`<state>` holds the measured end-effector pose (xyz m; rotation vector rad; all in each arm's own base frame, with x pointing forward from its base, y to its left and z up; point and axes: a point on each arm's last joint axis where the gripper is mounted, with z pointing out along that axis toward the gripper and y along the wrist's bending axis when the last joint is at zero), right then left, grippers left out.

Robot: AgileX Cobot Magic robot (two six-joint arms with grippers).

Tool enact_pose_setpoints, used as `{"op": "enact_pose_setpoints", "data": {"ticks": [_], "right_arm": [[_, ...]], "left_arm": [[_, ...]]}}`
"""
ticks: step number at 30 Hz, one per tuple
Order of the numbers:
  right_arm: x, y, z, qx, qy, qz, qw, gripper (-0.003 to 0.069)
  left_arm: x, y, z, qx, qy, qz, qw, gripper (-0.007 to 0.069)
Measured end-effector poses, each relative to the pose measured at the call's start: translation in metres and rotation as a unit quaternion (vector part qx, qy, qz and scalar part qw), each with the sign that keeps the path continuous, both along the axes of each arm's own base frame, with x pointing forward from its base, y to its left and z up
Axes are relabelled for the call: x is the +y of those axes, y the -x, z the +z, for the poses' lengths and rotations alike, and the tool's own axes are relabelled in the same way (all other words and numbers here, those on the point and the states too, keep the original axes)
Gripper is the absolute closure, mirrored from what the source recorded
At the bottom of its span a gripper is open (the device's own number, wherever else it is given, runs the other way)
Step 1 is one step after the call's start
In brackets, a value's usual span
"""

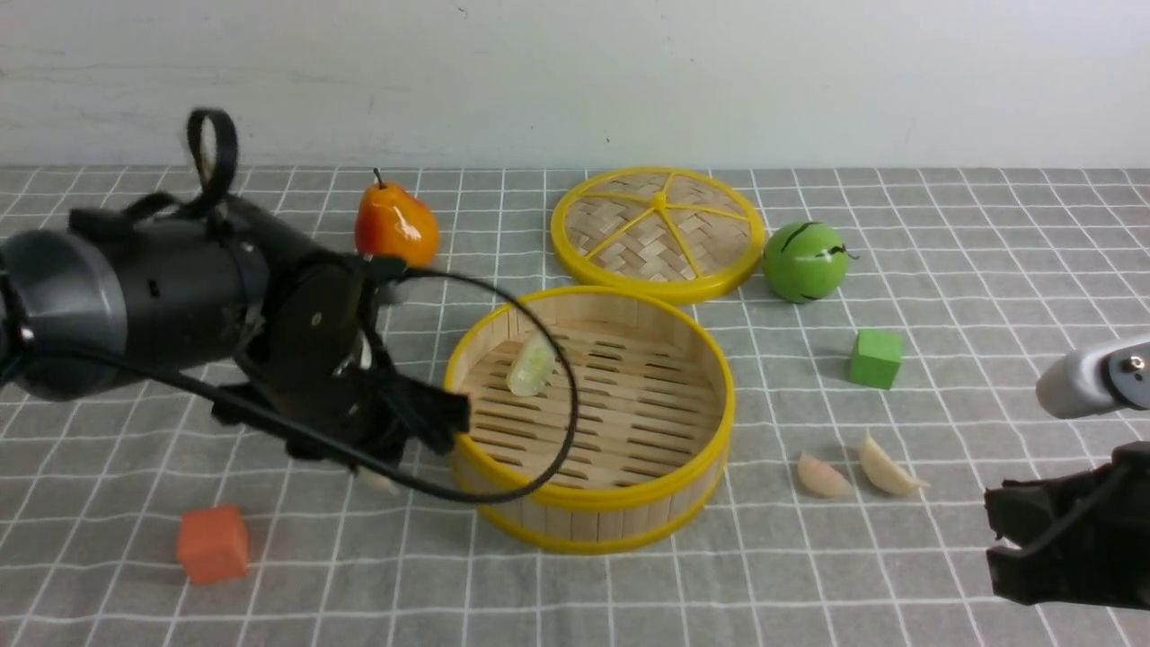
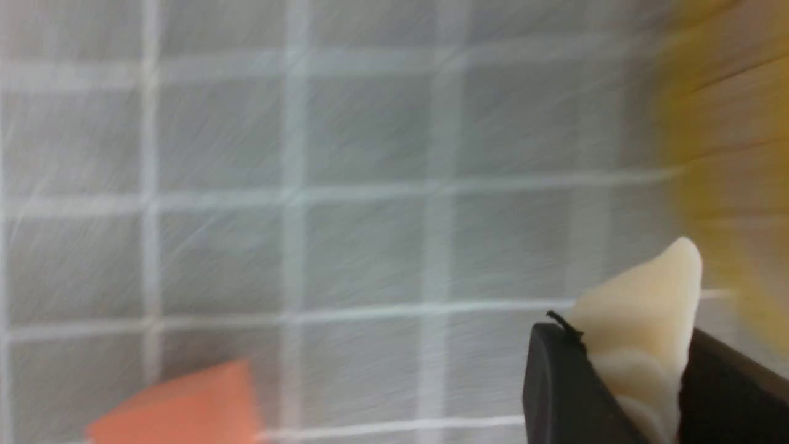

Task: Put the dumplings into the steamer on the table with the grey tablecloth.
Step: 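Place the dumpling into the bamboo steamer basket with the left gripper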

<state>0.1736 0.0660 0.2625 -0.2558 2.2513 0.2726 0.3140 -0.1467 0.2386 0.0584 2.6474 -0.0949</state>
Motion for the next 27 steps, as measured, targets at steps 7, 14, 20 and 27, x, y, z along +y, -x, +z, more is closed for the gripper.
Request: {"op": "enact_pose_setpoints", "data": {"ticks": [7,14,20,27], "right_arm": [[0.000,0.000,0.000,0.000,0.001,0.000,1.000,0.0571],[0.000,0.000,0.000,0.000,0.001,0.000,1.000,0.0566],[0.001,-0.002,0.005,0.005,0.005,0.001,1.000,0.0554],[0.013,-0.036,0.016,0.065,0.033,0.003,0.997,0.0470]], "left_arm": [[-0.044,-0.013,0.026,-0.068,0.049,-0.064,0.994,0.0434],[-0.062,-0.041,-0.014,-0.019,0.009,-0.089,0.996,0.0368],[-0.068,-0.046,-0.025,0.030,-0.004,-0.092,0.995,0.0178],[-0.061,-0.034,0.037,0.014,0.006,-0.095,0.995,0.0164]]}}
